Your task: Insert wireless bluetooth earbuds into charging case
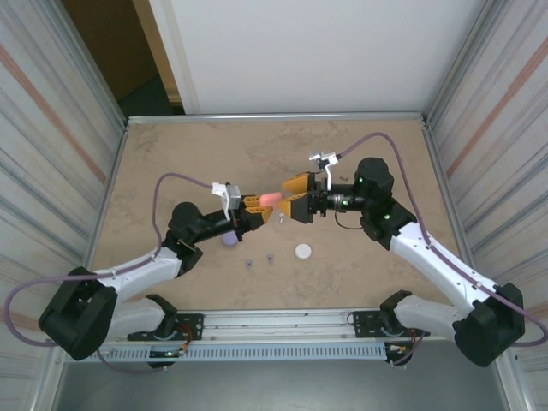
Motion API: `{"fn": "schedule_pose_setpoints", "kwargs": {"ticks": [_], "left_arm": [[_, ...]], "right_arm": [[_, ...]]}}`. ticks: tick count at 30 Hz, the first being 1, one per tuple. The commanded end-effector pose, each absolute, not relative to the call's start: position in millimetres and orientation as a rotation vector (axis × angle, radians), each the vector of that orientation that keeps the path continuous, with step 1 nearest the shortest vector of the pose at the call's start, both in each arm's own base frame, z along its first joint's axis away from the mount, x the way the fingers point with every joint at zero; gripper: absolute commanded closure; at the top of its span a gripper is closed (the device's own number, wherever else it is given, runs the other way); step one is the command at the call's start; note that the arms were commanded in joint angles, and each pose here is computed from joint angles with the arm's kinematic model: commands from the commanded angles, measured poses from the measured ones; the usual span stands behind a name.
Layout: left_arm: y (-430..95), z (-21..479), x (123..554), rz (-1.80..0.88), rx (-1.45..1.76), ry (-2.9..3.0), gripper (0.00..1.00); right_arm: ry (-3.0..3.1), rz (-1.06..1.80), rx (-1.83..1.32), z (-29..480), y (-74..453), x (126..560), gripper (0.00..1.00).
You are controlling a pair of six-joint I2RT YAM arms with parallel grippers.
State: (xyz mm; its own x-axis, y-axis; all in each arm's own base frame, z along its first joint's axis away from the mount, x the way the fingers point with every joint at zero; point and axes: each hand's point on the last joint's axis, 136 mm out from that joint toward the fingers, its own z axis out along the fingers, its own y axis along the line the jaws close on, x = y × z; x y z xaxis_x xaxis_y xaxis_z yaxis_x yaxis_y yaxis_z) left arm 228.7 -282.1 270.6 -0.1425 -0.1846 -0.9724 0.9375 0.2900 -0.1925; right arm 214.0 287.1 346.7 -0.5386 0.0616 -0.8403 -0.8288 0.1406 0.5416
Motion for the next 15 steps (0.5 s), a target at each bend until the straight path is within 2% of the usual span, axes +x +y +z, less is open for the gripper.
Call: {"fn": "schedule_pose_setpoints", "kwargs": {"ticks": [1, 10, 15], "left_arm": [[-276.4, 280.0, 232.5, -1.113, 0.749, 1.326, 1.00], [-273.6, 264.6, 247.4, -1.056, 0.747, 1.440, 1.00], [-257.4, 260.5, 271.0, -1.070, 0.692, 1.506, 1.00]], "right_arm": [[1.668, 1.399, -0.669, 344.9, 270.5, 222.2, 0.01], [1.734, 1.203, -0.351, 318.7, 218.6, 248.8, 0.01], [1.735, 1.147, -0.201, 301.0, 191.8, 257.7, 0.01]]}}
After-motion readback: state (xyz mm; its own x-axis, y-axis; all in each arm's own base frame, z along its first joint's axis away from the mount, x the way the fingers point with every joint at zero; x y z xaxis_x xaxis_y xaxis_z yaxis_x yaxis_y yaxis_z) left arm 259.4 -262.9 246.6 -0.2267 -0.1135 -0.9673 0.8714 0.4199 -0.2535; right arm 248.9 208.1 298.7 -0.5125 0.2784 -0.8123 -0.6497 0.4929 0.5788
